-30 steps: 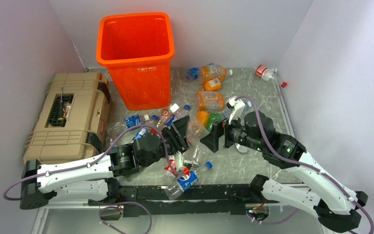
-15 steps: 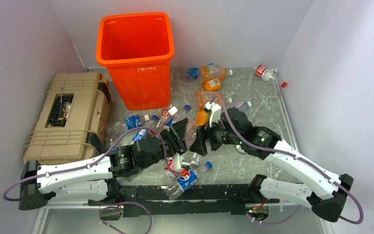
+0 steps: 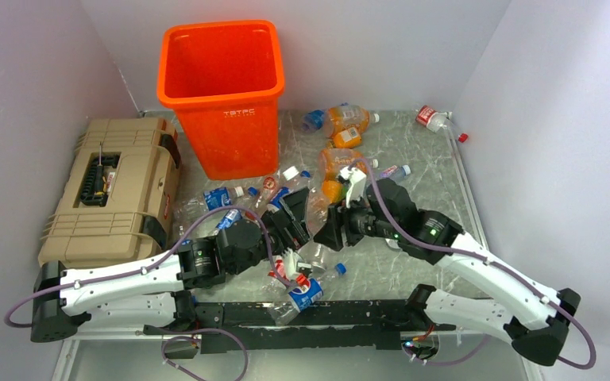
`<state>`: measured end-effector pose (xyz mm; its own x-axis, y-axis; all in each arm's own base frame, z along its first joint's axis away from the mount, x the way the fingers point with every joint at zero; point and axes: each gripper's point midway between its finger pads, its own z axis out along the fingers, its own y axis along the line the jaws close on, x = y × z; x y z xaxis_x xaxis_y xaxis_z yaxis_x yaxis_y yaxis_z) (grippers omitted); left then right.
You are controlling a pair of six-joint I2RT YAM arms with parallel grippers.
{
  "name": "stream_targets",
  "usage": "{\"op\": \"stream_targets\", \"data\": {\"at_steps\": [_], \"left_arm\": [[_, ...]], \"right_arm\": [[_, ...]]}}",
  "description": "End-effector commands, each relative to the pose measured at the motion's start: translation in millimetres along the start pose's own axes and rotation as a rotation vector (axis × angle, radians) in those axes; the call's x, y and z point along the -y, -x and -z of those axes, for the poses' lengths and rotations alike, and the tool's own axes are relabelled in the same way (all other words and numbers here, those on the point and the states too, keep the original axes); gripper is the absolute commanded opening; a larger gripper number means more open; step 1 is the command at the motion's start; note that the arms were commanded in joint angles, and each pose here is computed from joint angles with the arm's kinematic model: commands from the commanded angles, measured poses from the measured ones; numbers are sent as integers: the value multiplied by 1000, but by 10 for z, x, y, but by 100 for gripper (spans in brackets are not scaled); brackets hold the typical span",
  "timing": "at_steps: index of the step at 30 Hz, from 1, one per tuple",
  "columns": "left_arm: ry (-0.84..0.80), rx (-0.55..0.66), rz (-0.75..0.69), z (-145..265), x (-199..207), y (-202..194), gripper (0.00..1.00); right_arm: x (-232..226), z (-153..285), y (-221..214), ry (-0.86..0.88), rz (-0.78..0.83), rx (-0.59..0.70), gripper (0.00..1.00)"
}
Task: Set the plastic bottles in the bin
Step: Place the plastic bottle in the trash bin.
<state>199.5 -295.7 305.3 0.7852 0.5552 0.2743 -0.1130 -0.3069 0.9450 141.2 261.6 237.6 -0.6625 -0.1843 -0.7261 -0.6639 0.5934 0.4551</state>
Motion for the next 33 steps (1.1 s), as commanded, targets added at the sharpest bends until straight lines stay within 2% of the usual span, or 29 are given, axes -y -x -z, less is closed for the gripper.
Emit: {"op": "stream_targets", "data": {"at_steps": [1,4,7,12,16,20,22,26,29,33], "left_arm": [[141,-30,179,68,-391,-119,99],[197,-61,378,82,-504,-214,100],[180,-56,655,72,-548,-226,99],[133,-56,1181,-1,-510,-117,100],[47,114,1591,-29,-613,33,99],[0,338,2005,-29,-809,-140,100],[53,366,2151,-58,-863,-324,99],[36,497,2309,-131,-1065,-467,100],[-25,632,2342,-185,-1310,-431,99],[-117,727,2331,-337,-1484,-378,96]], "right_arm": [[129,309,396,-104,28,249,44],[290,608,571,-193,21,437,44],[421,851,679,-258,10,583,44],[552,959,683,-294,22,697,44],[538,895,643,-254,49,728,44],[514,868,617,-219,68,758,44],[493,828,592,-196,80,758,44],[420,720,544,-143,105,731,44],[397,660,526,-121,108,722,44],[341,615,545,-87,106,725,44]]}}
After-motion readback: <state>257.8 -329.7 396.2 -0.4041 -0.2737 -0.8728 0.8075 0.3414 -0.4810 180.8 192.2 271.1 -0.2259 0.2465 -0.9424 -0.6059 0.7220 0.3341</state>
